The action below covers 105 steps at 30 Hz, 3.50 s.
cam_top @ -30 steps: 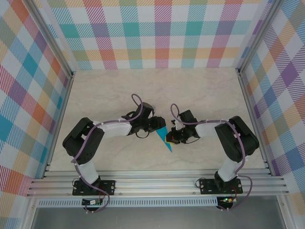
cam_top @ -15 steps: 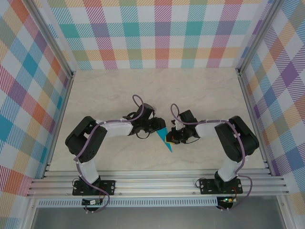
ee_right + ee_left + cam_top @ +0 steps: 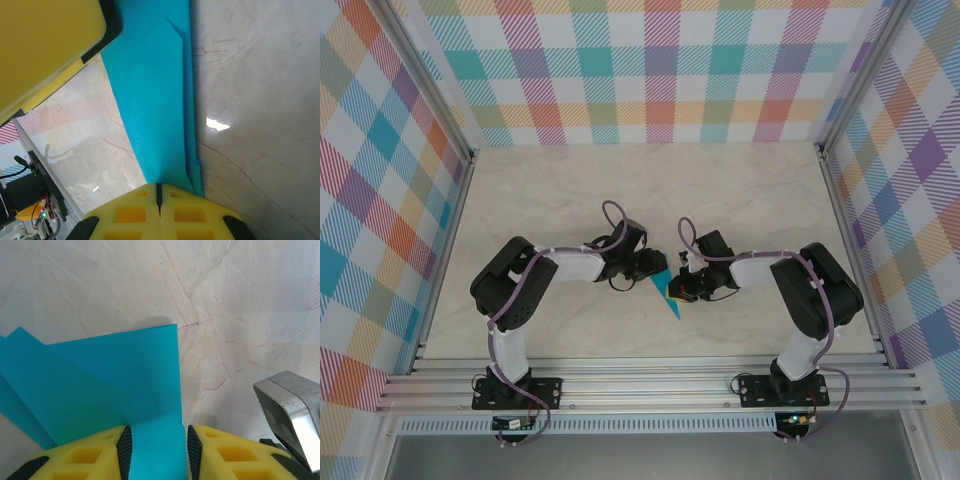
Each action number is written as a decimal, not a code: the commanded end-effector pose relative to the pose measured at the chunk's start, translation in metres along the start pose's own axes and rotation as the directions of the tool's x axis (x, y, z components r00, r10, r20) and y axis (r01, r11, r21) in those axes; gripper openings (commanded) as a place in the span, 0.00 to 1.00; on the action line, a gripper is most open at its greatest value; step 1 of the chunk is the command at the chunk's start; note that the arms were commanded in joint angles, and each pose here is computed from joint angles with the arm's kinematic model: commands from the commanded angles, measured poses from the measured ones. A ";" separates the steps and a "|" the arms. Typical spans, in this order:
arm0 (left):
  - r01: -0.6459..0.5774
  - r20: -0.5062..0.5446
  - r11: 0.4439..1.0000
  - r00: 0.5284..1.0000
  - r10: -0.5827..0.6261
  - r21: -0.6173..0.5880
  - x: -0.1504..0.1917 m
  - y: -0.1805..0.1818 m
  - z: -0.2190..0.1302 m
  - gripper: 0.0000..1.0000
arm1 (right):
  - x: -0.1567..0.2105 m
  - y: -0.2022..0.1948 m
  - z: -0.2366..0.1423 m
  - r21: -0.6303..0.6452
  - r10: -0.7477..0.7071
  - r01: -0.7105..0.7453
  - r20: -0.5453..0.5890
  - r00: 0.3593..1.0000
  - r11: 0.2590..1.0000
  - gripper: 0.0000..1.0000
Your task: Fold a paper plane with a square sheet of paper (pick it up from the middle)
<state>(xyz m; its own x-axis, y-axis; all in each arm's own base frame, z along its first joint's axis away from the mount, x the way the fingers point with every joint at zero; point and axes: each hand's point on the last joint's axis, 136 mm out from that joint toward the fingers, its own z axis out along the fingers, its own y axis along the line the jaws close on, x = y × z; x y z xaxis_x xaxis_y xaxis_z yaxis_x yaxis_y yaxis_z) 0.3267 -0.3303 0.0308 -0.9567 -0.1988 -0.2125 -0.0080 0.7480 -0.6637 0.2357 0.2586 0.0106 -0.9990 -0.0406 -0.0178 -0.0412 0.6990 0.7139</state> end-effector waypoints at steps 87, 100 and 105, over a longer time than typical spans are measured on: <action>0.093 -0.029 0.991 0.995 -0.096 -0.101 0.024 0.042 0.025 0.24 | 0.013 -0.015 -0.011 0.131 0.004 -0.004 0.005 1.000 0.991 0.07; 0.056 -0.043 0.994 0.997 -0.060 -0.092 0.026 0.040 0.023 0.23 | 0.010 0.035 -0.007 -0.038 -0.104 0.103 -0.025 0.994 0.994 0.11; 0.052 -0.043 0.993 0.997 -0.057 -0.104 0.026 0.041 0.022 0.22 | 0.020 -0.001 0.009 0.066 -0.062 0.066 -0.058 0.996 0.996 0.09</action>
<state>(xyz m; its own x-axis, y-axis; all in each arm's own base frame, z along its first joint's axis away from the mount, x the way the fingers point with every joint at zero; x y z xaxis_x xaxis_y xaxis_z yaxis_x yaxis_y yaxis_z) 0.3264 -0.3412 0.0265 -0.9519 -0.2380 -0.1931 -0.0342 0.7085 -0.7048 0.2188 0.2685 0.0171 -0.9934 -0.1114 -0.0269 -0.0988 0.7135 0.6937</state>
